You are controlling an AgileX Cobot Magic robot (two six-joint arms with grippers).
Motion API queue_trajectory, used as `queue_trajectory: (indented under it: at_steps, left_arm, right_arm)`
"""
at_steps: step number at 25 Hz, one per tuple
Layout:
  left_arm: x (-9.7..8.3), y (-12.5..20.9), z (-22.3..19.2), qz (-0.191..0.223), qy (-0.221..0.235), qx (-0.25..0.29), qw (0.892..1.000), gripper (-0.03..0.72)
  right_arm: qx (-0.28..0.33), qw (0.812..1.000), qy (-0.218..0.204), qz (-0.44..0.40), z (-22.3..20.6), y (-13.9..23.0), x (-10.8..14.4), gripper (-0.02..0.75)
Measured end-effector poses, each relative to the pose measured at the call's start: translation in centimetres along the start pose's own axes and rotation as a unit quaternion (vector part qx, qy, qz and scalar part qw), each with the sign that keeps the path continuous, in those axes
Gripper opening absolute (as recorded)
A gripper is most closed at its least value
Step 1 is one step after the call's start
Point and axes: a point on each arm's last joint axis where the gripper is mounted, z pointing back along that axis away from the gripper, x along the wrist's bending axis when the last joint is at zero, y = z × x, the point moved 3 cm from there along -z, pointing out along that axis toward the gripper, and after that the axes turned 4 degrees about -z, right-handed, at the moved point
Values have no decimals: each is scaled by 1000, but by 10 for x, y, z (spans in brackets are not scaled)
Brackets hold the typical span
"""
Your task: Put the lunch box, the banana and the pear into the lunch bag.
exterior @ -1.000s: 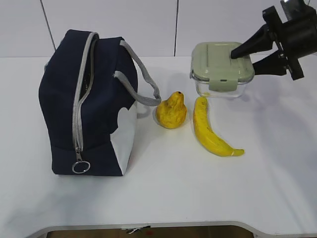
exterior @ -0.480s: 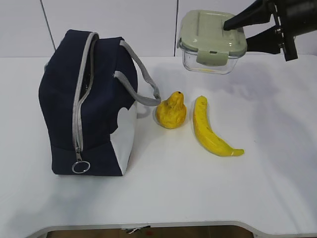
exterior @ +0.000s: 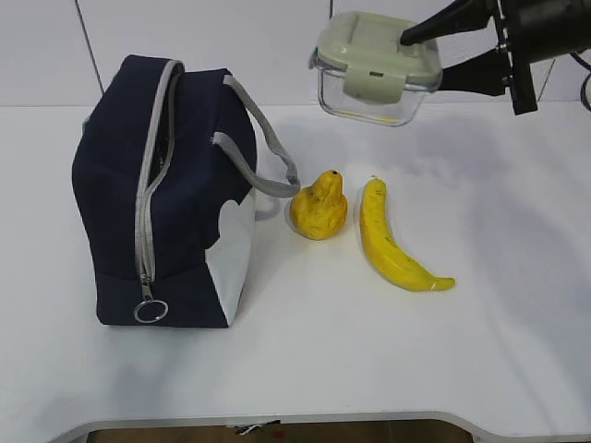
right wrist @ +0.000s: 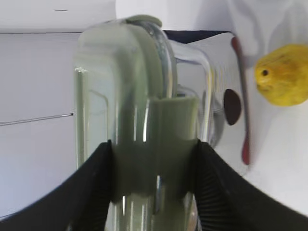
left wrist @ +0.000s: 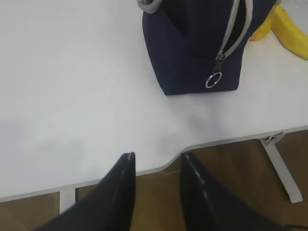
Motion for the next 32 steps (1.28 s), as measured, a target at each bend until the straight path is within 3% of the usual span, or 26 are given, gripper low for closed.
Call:
queue_trajectory:
  at_steps: [10, 24, 32]
  left_arm:
    - [-4, -1, 0, 6, 15, -2, 1000, 241]
    - [-15, -8, -4, 35, 70, -2, 997, 241]
    - [-24, -23, -10, 78, 124, -16, 989, 241]
  right_arm:
    - [43, 998, -25, -26, -30, 22, 21, 386]
    - [80, 992, -74, -56, -52, 42, 46, 386]
    - [82, 992, -74, -57, -54, 44, 46, 386]
